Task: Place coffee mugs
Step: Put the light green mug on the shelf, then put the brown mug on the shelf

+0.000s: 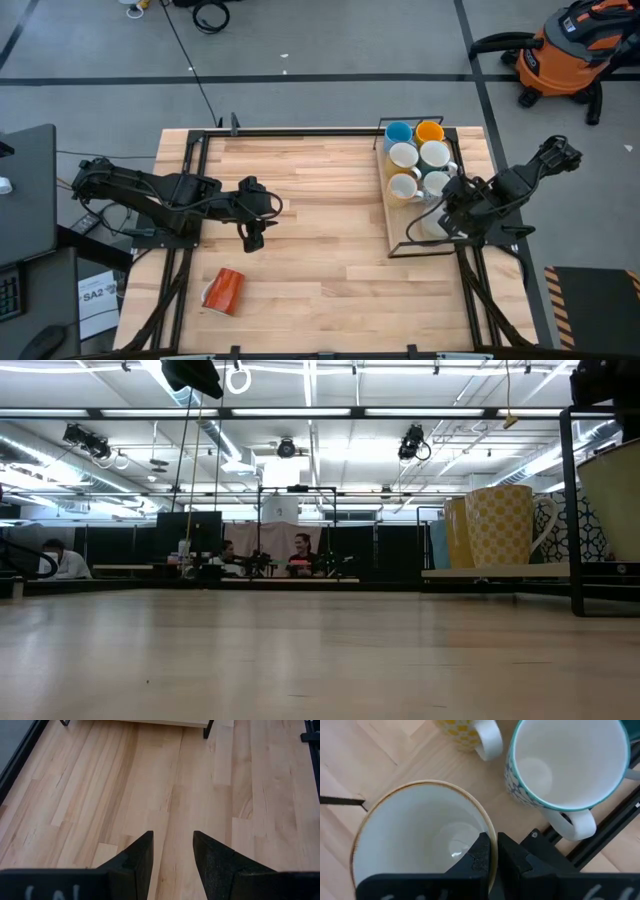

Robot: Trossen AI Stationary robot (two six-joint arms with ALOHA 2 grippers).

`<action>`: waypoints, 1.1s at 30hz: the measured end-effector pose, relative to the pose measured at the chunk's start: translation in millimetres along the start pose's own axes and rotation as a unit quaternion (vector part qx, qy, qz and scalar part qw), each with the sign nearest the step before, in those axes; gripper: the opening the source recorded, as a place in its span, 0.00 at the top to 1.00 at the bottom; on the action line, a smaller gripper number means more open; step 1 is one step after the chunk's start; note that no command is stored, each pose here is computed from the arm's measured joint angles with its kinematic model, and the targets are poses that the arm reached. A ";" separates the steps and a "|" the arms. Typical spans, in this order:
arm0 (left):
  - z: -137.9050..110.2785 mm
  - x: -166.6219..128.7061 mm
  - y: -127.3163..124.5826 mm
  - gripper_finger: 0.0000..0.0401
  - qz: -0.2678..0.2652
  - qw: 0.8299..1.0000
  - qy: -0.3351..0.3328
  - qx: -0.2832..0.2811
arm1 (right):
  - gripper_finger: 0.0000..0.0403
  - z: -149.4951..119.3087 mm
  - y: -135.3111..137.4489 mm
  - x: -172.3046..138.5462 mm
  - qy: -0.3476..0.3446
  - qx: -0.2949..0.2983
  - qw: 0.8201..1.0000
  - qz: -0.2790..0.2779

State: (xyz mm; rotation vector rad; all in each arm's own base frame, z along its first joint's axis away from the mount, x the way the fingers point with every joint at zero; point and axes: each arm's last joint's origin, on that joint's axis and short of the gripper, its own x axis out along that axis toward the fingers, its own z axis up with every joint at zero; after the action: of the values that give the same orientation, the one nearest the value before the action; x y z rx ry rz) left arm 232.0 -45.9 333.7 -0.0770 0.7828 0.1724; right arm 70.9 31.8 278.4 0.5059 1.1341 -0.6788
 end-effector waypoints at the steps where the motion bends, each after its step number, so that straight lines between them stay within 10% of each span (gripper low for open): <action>1: 0.1 0.0 0.0 0.64 0.000 1.000 0.000 0.000 | 0.94 0.0 -0.1 0.0 0.000 0.001 1.000 0.000; 33: 0.1 0.1 0.0 0.64 0.000 1.000 0.000 0.000 | 0.68 -2.0 0.4 -0.1 0.035 -0.035 0.999 0.009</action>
State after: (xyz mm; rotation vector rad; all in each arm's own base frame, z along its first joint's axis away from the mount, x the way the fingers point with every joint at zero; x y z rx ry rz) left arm 232.1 -45.9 333.7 -0.0771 0.7825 0.1725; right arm 69.8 33.5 277.7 0.4820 1.2129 -0.6073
